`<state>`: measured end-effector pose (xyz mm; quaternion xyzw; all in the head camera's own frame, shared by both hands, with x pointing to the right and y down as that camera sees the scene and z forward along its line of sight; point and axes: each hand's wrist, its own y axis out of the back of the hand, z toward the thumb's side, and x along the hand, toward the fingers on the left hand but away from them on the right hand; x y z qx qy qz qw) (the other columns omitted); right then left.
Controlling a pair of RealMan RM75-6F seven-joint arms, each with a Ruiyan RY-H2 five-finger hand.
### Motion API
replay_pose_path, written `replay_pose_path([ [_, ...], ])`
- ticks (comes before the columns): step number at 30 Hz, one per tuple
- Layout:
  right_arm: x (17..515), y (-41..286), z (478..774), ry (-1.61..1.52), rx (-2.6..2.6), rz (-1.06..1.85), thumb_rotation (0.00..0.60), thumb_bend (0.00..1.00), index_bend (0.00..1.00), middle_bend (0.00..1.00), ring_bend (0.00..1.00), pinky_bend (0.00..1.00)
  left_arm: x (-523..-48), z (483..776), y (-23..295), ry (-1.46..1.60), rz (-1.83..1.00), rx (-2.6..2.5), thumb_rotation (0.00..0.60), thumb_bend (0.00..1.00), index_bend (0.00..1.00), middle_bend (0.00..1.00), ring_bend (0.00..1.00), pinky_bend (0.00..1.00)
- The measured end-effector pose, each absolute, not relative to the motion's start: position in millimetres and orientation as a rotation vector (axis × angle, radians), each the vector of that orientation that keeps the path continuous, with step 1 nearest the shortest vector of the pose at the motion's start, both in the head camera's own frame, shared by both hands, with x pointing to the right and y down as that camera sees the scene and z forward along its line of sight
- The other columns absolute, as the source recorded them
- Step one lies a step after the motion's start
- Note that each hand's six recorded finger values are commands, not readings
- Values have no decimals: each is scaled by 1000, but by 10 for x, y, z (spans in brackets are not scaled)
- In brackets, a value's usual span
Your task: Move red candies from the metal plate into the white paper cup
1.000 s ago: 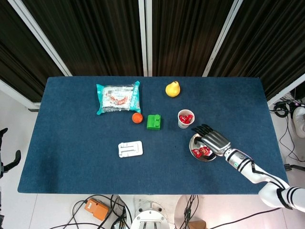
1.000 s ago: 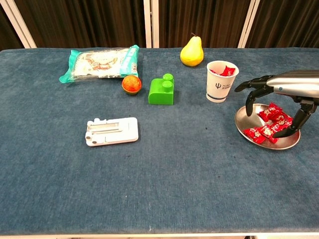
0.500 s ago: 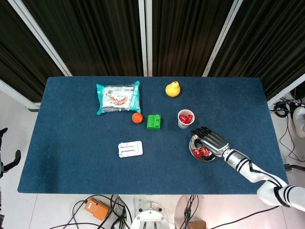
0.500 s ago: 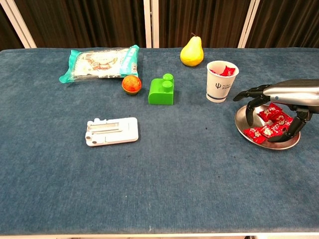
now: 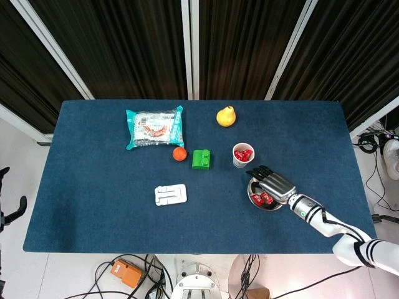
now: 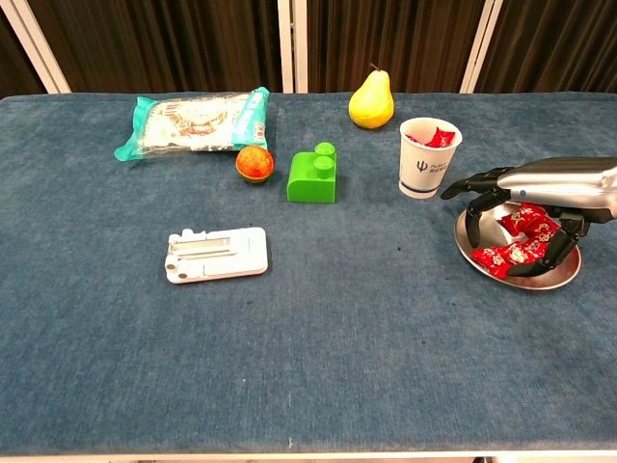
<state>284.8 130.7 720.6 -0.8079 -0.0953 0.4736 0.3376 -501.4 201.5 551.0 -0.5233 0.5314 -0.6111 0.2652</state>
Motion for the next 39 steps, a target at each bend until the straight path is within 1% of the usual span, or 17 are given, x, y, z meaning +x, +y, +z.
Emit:
replay_pose_path([
  [19, 2821, 1324, 7231, -227, -2107, 1235, 600, 449, 511, 95, 0, 0, -5014, 5510, 2012, 1436, -1650, -1415, 600, 348, 116, 0, 0, 0],
  [27, 2819, 1348, 7240, -205, -2106, 1240, 600, 502, 541, 95, 0, 0, -5015, 5511, 2014, 1435, -1651, -1416, 600, 348, 117, 0, 0, 0],
  [33, 2836, 1329, 7211, -209, -2099, 1240, 600, 564, 586, 95, 0, 0, -5014, 5511, 2014, 1435, -1652, -1416, 600, 348, 117, 0, 0, 0],
  [39, 2849, 1301, 7162, -227, -2092, 1231, 600, 583, 604, 95, 0, 0, -5013, 5512, 2013, 1435, -1651, -1416, 600, 348, 118, 0, 0, 0],
])
